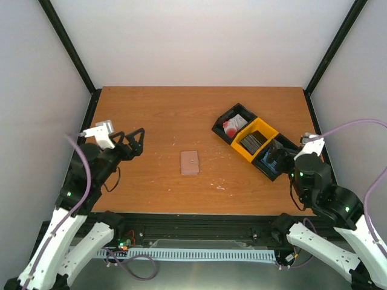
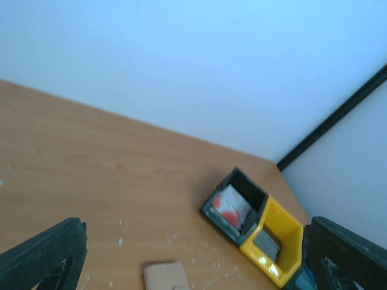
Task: Put the credit cards into the card holder
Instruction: Reset both arms
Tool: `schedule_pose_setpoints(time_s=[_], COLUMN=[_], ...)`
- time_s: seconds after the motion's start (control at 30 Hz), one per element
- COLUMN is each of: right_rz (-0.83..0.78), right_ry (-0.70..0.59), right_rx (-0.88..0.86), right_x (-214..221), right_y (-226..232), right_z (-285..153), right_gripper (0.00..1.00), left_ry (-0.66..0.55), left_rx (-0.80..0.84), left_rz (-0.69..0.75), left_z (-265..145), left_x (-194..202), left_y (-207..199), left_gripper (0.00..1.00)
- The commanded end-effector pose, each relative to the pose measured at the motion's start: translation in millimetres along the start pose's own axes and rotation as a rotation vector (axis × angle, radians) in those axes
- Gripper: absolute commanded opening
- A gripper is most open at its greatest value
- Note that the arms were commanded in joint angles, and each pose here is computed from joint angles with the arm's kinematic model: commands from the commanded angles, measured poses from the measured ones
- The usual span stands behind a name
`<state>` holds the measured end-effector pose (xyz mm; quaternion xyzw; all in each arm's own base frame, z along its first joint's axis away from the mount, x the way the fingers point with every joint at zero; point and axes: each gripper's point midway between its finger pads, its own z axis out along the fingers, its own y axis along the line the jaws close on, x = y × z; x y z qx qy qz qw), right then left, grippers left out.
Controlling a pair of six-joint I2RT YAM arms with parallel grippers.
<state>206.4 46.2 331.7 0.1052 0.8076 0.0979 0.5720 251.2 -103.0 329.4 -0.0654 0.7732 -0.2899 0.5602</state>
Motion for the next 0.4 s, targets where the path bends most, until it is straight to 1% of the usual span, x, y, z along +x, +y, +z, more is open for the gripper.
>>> schedule_pose_setpoints(time_s=[0.0, 0.13, 0.27, 0.37], right_rz=[-0.032, -0.008, 0.013, 0.019], right_ry=[-0.059, -0.1, -0.12, -0.111], right_rx=[0.085, 0.101, 0.092, 0.087], right_x=[-14.3, -24.5, -26.9, -23.4], right_y=[-26.2, -35.9, -37.5, -35.6], right_z=[-16.5, -27.4, -30.4, -27.6], right_gripper=[1.0, 1.0, 1.0, 1.0], left_ry=[-0.139, -0.206, -0.217, -0.215], left_rx=[-0.074, -0.084, -0.091, -0.079], left_rz=[0.04, 0.055, 0.058, 0.062], left_z=[-29.3, -47.3, -51.8, -51.2], left_x=[-26.2, -42.7, -46.6, -46.3], left_y=[10.5, 8.2, 8.0, 5.9], left_gripper=[1.0, 1.0, 1.0, 1.0])
